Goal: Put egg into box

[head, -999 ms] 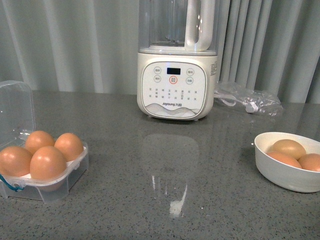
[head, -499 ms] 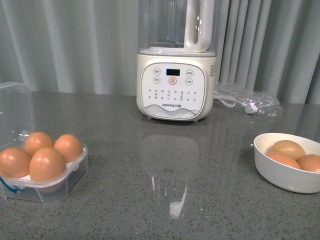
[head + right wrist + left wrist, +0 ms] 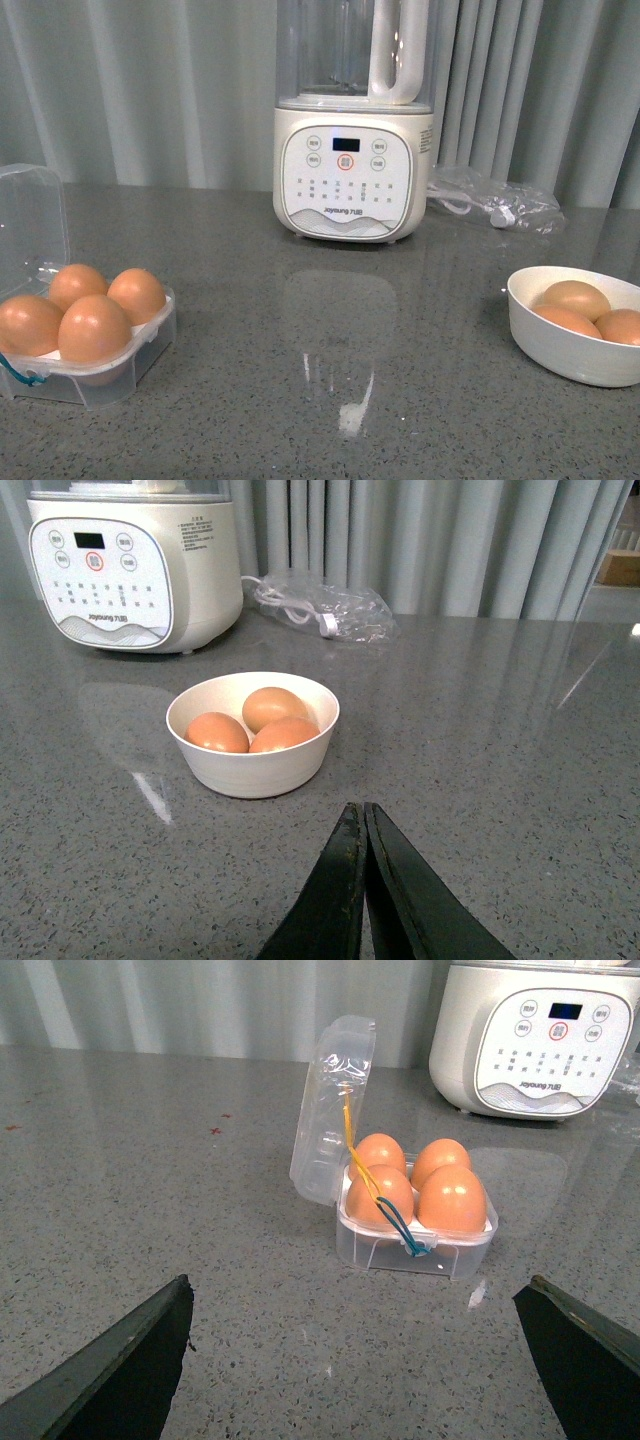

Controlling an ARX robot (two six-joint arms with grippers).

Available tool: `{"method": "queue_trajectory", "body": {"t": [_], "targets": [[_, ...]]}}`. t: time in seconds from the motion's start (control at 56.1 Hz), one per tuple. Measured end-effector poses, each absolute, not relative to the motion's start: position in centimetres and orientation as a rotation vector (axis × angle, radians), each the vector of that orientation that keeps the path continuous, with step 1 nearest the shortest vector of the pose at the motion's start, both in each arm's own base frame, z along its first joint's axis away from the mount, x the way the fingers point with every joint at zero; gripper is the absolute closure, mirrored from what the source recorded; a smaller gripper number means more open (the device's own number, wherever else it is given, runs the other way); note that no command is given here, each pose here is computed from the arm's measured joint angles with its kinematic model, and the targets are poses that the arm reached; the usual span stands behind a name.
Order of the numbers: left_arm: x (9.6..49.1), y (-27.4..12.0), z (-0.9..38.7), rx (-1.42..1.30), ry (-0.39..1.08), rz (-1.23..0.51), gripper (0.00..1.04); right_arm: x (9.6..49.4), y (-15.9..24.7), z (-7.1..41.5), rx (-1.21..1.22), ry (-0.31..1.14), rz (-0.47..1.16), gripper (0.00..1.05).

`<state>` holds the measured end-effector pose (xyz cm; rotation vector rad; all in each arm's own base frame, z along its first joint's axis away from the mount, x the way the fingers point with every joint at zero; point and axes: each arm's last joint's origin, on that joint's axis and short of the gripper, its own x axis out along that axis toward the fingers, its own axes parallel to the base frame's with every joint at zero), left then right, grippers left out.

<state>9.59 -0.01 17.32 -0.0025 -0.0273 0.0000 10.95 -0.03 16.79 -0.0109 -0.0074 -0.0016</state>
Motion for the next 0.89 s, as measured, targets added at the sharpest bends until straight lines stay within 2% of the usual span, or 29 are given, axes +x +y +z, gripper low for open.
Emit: {"method": "queue_trajectory", "body": {"t": [0.143,0.464,0.499,0.714,0.892], "targets": [[9.6,0.0,17.3,-0.002,-0.027,0.0,0.07,10.1,0.0,16.3,-0.011,0.03,-0.001,1.01],[9.6,0.0,17.3,-0.002,-0.027,0.0,0.07,9.8,0.0,16.5,-0.011,-0.001,-0.001,1.01],[9.6,0.0,17.3,-0.002,-0.027,0.0,0.07,9.8,0.0,16.5,-0.011,-0.001,-0.002,0.95],[9.6,0.0,17.3,-0.002,-0.028,0.0,0.07,9.8,0.0,16.5,-0.011,-0.001,-0.002,0.44],[9.6,0.0,17.3,-0.002,-0.028,0.0,0.07,9.8,0.0,16.5,-0.011,-0.001,-0.001,0.1]]}}
